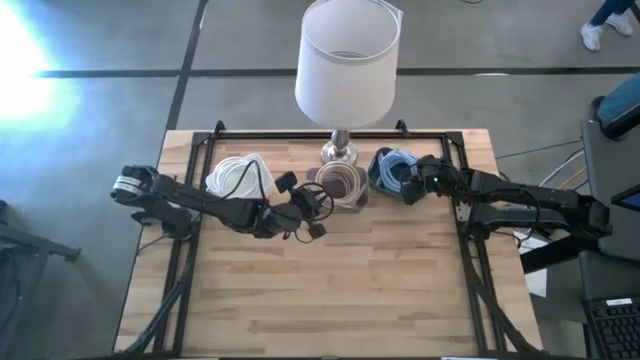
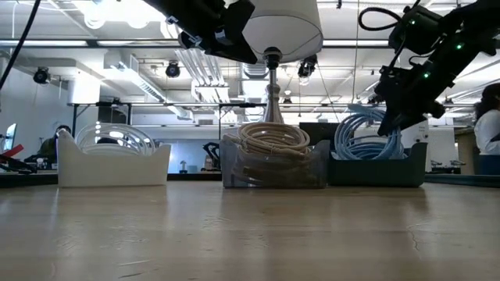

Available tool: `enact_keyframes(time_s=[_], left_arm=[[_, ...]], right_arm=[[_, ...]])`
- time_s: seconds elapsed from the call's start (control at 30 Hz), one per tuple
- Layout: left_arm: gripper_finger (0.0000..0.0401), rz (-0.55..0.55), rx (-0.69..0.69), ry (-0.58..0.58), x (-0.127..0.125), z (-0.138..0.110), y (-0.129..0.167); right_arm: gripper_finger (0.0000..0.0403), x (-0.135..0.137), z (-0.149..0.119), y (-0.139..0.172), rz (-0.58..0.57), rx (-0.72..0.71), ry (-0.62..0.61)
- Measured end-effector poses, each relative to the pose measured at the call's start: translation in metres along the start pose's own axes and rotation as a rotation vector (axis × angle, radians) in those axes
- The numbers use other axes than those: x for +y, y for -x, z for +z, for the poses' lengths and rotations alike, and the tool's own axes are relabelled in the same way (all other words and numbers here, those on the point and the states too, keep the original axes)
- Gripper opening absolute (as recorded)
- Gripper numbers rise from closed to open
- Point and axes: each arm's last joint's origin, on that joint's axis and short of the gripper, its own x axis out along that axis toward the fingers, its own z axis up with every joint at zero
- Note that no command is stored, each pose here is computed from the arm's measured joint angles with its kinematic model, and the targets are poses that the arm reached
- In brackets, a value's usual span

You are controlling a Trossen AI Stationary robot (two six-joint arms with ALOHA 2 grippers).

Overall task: Sort HDMI cables
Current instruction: Put the blue HDMI cable into the blue bin

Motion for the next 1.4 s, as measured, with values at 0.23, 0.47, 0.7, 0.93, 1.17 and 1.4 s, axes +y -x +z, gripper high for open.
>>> enact_keyframes(time_s=[0.23, 0.47, 0.7, 0.93, 1.17, 1.4], left_arm=[[0.0060, -0.003, 0.003, -0.003, 0.000, 0.000, 0.000], [0.0060, -0.003, 0.004, 0.010, 0.000, -0.001, 0.000], [0.0060, -0.002, 0.005, 0.011, 0.000, -0.001, 0.000], [0.0060, -0.001, 0.026, -0.011, 0.000, -0.003, 0.000], [0.0060, 0.000, 0.049, -0.035, 0.001, -0.006, 0.001], [0.0060, 0.001, 0.075, -0.058, 0.015, -0.001, 0.014]], right_arm=[[0.0148, -0.001, 0.004, 0.004, -0.048, -0.007, -0.011], [0.0160, -0.006, -0.007, 0.005, -0.097, 0.101, -0.063], [0.0162, -0.010, -0.015, 0.006, -0.142, 0.173, -0.110], [0.0176, -0.008, -0.004, 0.011, -0.118, 0.141, -0.104], [0.0188, -0.001, 0.014, 0.023, -0.063, 0.089, -0.074], [0.0196, 0.008, 0.019, 0.030, 0.004, 0.078, -0.037]])
